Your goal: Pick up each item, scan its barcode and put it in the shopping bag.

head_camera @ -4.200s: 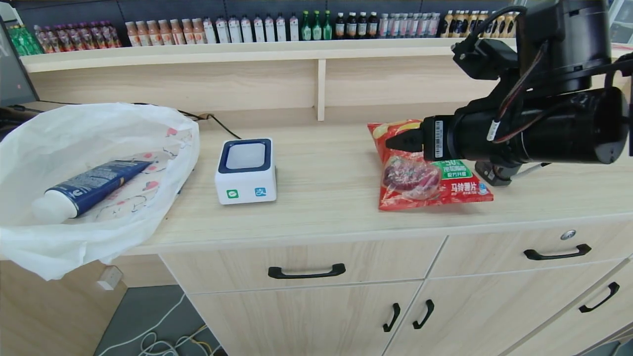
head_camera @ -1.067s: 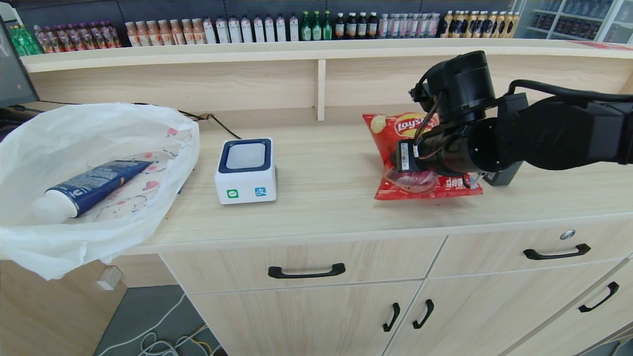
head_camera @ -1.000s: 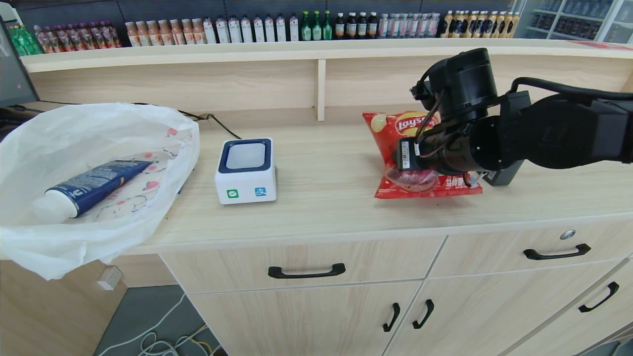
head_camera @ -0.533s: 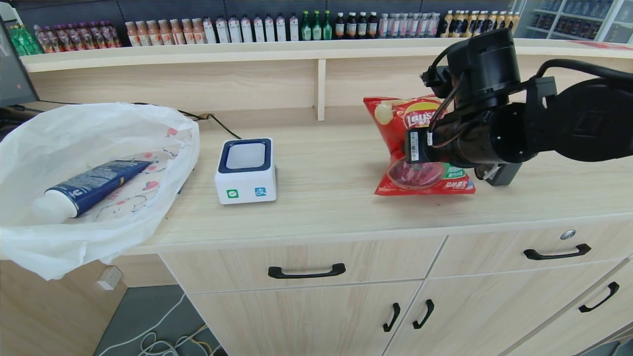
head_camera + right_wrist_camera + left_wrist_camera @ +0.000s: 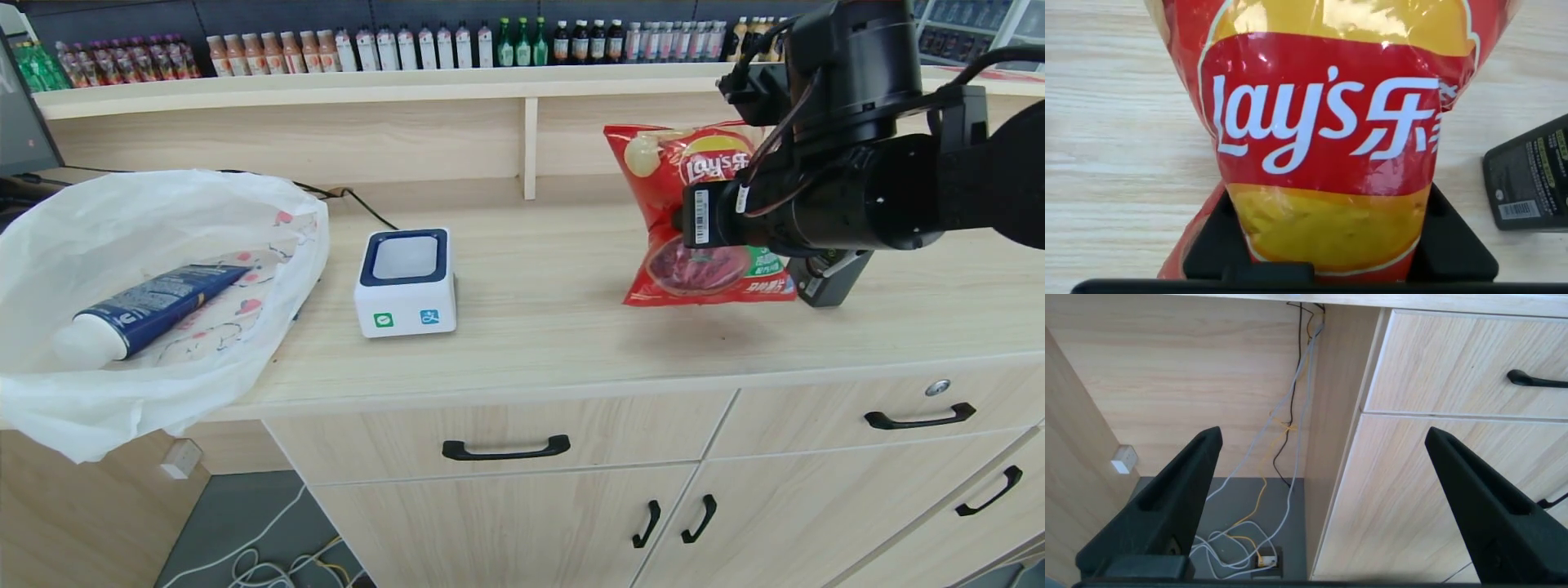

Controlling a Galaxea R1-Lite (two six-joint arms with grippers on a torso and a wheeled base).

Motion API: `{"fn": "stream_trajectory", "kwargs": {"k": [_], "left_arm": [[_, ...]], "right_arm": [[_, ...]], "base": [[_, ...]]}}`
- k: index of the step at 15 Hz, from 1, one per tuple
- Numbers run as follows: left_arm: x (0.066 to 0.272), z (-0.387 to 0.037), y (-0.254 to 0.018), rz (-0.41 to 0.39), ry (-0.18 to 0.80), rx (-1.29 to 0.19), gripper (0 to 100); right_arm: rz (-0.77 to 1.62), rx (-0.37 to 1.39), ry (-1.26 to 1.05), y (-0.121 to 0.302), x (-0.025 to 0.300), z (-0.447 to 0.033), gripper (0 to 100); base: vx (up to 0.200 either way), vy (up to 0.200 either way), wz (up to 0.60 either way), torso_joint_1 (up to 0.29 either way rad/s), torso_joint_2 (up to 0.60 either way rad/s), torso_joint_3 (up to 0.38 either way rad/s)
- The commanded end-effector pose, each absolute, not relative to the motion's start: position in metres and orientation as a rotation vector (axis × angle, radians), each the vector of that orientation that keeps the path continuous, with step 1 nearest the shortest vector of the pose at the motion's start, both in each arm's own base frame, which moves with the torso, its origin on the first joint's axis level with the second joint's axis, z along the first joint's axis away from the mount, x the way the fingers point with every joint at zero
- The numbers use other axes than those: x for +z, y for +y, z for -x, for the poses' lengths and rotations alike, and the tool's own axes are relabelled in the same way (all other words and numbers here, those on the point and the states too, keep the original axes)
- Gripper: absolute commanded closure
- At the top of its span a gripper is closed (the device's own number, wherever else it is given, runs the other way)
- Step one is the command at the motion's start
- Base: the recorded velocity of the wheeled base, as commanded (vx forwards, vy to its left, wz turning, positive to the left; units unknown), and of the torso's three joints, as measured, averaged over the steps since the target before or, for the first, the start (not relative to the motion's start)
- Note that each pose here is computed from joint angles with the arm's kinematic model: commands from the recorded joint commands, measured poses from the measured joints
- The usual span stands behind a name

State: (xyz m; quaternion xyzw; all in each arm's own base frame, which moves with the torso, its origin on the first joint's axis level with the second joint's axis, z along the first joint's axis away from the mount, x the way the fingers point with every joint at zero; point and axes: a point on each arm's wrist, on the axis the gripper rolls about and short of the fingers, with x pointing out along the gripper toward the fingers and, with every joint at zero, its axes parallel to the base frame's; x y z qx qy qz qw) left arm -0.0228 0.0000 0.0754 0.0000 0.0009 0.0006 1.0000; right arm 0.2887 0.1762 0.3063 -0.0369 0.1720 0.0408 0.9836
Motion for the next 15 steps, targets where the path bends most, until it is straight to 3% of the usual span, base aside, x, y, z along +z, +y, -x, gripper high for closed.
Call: {"fn": "stream_trajectory", "kwargs": {"k": [1,6,15], "left_arm": [[0.075,0.023,0.0,0.0,0.002,0.002,0],[0.075,0.023,0.0,0.0,0.002,0.002,0],[0.075,0.023,0.0,0.0,0.002,0.002,0]], "right_arm": [[0.054,0.116,0.302,0.176,0.323,-0.27,100],[0.041,0.2,0.275,0.169,0.335,-0.228,100],[0.033,0.413,0.276,0.137,0.319,-0.146,100]], "base": [[0.0,0.0,0.0,0.0,0.0,0.0],[0.0,0.0,0.0,0.0,0.0,0.0],[0.0,0.0,0.0,0.0,0.0,0.0]]}}
